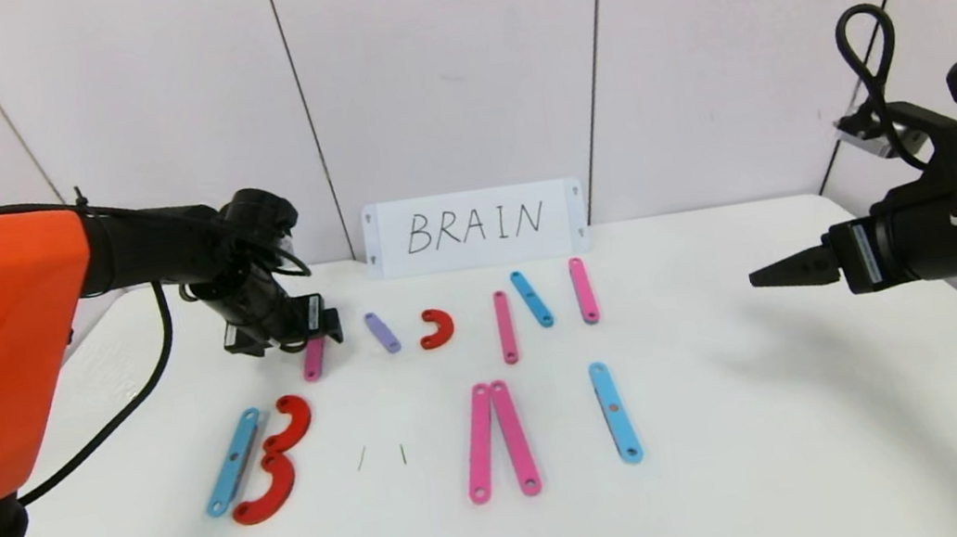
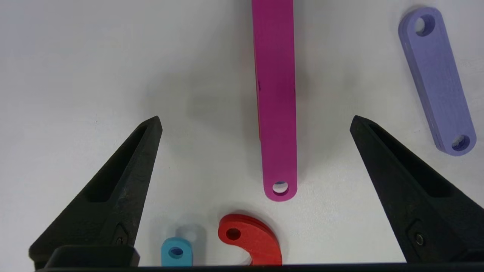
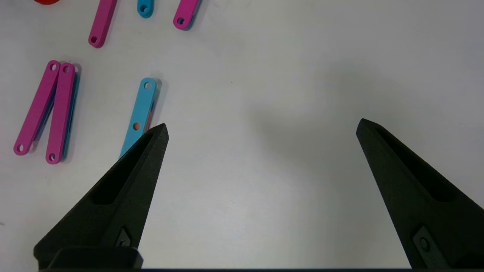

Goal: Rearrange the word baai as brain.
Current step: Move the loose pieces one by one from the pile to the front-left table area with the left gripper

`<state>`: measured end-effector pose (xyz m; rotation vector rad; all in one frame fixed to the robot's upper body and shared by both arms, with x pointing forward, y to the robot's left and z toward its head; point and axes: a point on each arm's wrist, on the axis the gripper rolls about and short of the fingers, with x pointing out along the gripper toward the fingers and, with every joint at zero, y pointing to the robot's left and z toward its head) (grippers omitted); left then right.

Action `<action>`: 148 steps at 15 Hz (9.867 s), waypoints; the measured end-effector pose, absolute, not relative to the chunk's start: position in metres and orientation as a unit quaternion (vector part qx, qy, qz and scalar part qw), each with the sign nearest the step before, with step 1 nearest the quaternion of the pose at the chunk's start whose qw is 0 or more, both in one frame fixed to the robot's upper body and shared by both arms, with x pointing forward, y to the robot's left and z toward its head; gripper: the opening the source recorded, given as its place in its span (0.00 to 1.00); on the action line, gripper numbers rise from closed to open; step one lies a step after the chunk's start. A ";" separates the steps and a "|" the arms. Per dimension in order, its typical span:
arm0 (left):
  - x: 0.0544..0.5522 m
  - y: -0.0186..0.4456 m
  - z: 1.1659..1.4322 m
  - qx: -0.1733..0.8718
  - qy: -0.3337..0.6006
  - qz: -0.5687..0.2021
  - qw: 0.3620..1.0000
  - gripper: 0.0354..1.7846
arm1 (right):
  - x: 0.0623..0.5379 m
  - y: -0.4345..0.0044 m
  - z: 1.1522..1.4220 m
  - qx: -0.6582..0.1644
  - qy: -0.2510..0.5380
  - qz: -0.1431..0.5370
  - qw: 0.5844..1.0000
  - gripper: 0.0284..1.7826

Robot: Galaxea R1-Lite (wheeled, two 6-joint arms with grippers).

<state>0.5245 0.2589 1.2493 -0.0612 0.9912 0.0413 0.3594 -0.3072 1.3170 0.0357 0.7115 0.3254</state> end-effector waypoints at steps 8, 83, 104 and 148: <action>0.537 0.256 1.241 -0.032 0.471 0.019 0.881 0.83 | 0.360 -0.307 1.317 0.017 0.347 0.159 0.924 0.98; 0.412 0.179 1.236 -0.024 0.565 -0.020 0.824 0.97 | 0.359 -0.306 1.314 0.016 0.352 0.161 0.922 0.98; 0.436 0.175 1.246 -0.060 0.540 -0.046 0.838 0.98 | 0.359 -0.306 1.314 0.016 0.352 0.161 0.922 0.98; 0.514 0.095 1.223 -0.004 0.384 -0.057 0.922 0.98 | 0.359 -0.306 1.312 0.016 0.354 0.160 0.921 0.98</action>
